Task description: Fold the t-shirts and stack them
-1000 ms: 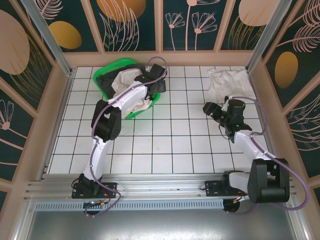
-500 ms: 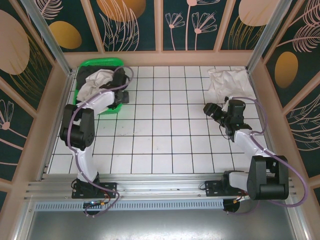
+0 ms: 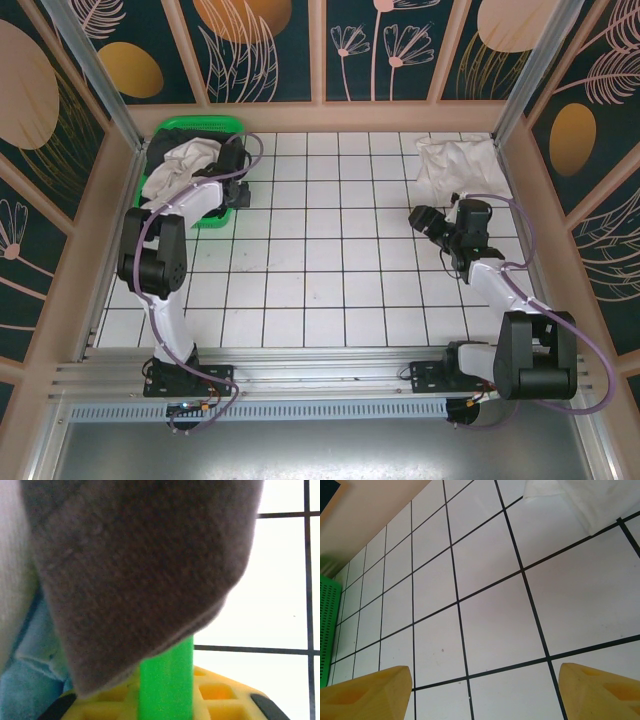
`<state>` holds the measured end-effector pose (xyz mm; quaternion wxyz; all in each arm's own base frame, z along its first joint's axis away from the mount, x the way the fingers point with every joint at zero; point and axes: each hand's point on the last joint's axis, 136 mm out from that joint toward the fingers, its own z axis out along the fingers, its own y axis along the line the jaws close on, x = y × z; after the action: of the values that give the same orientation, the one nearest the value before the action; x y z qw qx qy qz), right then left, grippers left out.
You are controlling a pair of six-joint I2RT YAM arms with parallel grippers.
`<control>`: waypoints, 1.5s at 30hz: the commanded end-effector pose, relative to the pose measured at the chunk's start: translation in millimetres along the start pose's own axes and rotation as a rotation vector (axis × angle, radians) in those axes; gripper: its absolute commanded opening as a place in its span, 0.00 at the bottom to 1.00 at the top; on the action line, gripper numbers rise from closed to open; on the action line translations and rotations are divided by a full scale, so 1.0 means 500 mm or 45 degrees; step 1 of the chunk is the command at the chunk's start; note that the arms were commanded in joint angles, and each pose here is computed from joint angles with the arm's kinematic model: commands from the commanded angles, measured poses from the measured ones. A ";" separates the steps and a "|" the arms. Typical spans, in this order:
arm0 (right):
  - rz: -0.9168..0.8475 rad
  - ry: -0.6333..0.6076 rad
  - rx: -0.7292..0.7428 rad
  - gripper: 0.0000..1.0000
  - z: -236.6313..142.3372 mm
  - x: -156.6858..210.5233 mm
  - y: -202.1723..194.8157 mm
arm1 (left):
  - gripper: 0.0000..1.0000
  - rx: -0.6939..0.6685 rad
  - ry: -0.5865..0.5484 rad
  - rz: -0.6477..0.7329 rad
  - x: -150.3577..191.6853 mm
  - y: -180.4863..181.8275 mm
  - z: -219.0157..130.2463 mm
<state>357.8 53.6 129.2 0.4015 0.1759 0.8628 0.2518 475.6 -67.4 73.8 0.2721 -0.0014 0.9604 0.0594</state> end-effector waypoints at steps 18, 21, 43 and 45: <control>0.006 -0.109 0.039 0.70 -0.026 -0.073 0.011 | 0.00 -0.248 -0.051 -0.012 -0.045 0.276 0.020; 0.000 -0.120 0.046 0.69 -0.034 -0.084 0.018 | 0.17 -0.206 -0.072 -0.012 -0.063 0.267 0.012; -0.106 -0.122 -0.062 0.67 -0.027 -0.061 0.082 | 0.70 -0.344 -0.250 -0.375 -0.168 0.358 -0.122; -0.109 -0.110 -0.083 0.67 -0.024 -0.056 0.086 | 0.65 -0.355 -0.250 -0.390 -0.189 0.375 -0.105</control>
<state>368.0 61.8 175.7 0.4466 0.1557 0.8483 0.2380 519.4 90.9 208.7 0.4010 -0.1615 0.8933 0.1231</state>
